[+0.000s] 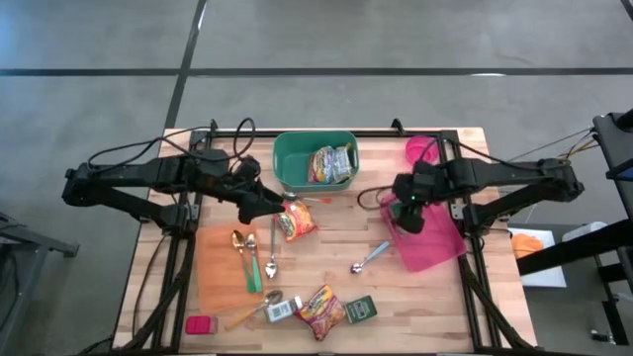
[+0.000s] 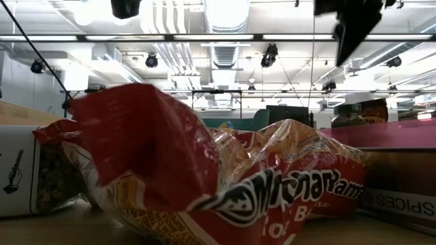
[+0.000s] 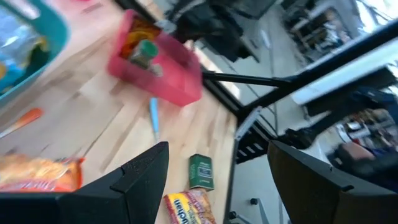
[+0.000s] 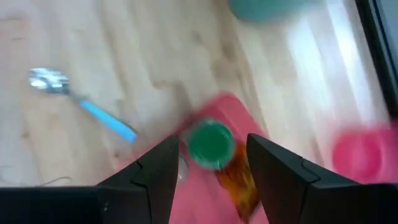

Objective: Pick & Place Food Item
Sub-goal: Put the light blue spoon into the orange bin

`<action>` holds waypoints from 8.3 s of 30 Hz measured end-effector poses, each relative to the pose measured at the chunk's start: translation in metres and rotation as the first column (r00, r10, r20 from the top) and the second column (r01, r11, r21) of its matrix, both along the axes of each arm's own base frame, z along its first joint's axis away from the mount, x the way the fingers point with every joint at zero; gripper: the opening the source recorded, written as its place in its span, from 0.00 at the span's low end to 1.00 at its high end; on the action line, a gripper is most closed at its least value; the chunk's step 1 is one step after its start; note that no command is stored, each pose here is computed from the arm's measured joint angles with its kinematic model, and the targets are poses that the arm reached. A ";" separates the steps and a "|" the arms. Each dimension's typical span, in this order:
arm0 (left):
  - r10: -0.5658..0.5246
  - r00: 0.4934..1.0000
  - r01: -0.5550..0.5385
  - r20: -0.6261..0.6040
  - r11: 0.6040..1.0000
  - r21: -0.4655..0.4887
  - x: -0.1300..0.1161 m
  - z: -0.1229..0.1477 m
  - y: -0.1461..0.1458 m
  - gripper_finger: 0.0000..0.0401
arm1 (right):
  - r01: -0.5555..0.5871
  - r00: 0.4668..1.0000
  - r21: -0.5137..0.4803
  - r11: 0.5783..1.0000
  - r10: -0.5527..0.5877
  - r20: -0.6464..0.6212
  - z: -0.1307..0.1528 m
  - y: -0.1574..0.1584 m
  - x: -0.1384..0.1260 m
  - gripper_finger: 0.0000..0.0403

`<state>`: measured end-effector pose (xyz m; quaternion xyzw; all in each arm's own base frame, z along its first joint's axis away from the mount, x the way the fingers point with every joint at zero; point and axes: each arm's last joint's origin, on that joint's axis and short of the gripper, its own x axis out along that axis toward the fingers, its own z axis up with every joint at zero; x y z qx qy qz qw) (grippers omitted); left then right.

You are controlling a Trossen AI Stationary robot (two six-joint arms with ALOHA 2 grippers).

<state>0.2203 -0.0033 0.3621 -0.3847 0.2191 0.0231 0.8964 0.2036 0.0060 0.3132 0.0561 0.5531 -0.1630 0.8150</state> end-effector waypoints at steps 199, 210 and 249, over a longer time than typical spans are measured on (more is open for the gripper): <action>0.223 0.631 -0.569 -0.743 0.784 -0.248 -0.057 -0.127 -0.099 0.06 | -0.004 0.511 -0.062 0.998 0.055 0.858 0.092 0.024 0.092 0.46; 0.279 0.465 -0.629 -0.840 0.772 -0.092 -0.050 -0.176 -0.109 0.06 | -0.014 0.532 -0.039 0.999 0.040 0.846 0.087 0.027 0.091 0.46; 0.258 0.445 -0.606 -0.857 0.792 -0.076 -0.019 -0.224 -0.129 0.11 | -0.053 0.526 -0.014 0.998 0.040 0.849 0.087 0.040 0.090 0.46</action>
